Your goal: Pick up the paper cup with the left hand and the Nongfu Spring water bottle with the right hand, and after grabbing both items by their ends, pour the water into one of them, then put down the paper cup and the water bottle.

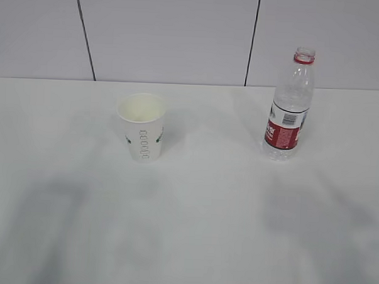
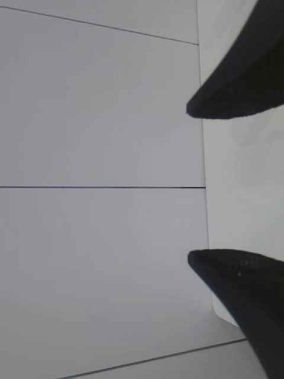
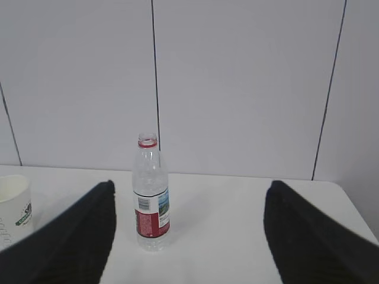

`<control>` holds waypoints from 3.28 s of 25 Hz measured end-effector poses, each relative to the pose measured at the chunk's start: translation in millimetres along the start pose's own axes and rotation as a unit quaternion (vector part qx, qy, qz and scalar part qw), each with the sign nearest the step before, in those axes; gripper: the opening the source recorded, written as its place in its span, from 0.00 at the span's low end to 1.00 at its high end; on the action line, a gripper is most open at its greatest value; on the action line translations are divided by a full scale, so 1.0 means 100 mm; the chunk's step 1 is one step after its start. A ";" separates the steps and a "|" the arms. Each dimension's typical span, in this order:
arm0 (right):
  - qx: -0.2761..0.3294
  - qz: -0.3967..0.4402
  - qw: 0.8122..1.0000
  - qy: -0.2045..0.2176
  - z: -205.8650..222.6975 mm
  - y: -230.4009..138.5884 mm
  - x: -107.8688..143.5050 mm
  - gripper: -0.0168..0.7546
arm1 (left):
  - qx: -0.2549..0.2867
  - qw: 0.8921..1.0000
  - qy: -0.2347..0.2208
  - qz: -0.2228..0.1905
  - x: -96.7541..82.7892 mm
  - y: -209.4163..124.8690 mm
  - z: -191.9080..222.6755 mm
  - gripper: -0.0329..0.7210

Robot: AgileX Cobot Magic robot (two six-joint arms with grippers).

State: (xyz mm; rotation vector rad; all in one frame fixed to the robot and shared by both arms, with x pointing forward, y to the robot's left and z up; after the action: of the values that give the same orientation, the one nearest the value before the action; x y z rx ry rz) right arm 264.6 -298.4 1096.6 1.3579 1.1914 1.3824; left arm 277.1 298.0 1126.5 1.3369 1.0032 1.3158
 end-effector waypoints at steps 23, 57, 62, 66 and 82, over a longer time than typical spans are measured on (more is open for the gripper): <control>0.021 -0.004 1.000 0.000 0.80 0.15 0.06 0.78 | 0.040 0.999 -0.007 0.000 0.00 -0.03 0.87 0.72; 0.020 -0.005 1.000 0.009 1.87 -0.06 0.05 0.78 | 0.019 1.000 -0.004 0.003 -0.11 -0.58 2.19 0.72; 0.070 -0.006 0.998 -0.001 2.07 -0.28 0.01 0.78 | 0.052 0.999 -0.011 0.003 -0.15 -0.79 2.32 0.72; 0.074 -0.018 0.997 0.004 2.19 -0.37 0.01 0.78 | 0.066 0.998 -0.019 0.012 -0.18 -0.88 2.37 0.72; 0.037 -0.042 0.997 0.050 2.33 -0.83 0.00 0.78 | 0.114 0.990 -0.066 0.048 -0.36 -1.41 2.45 0.70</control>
State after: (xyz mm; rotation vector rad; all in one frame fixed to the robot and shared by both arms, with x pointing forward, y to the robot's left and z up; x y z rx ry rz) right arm 492.4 -266.1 1006.0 1.2864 1.3617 1.3710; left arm 528.0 268.1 994.9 1.6429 1.0305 1.1917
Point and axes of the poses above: a point on each arm's last joint axis where the gripper is mounted, z pointing out along that axis toward the gripper, x along the wrist's bending axis when the last joint is at zero, y = z × x, the point moved 2 cm from there along z, pointing out along that axis toward the gripper, and after that the axes turned 14 degrees about z, right-handed, at the moved point
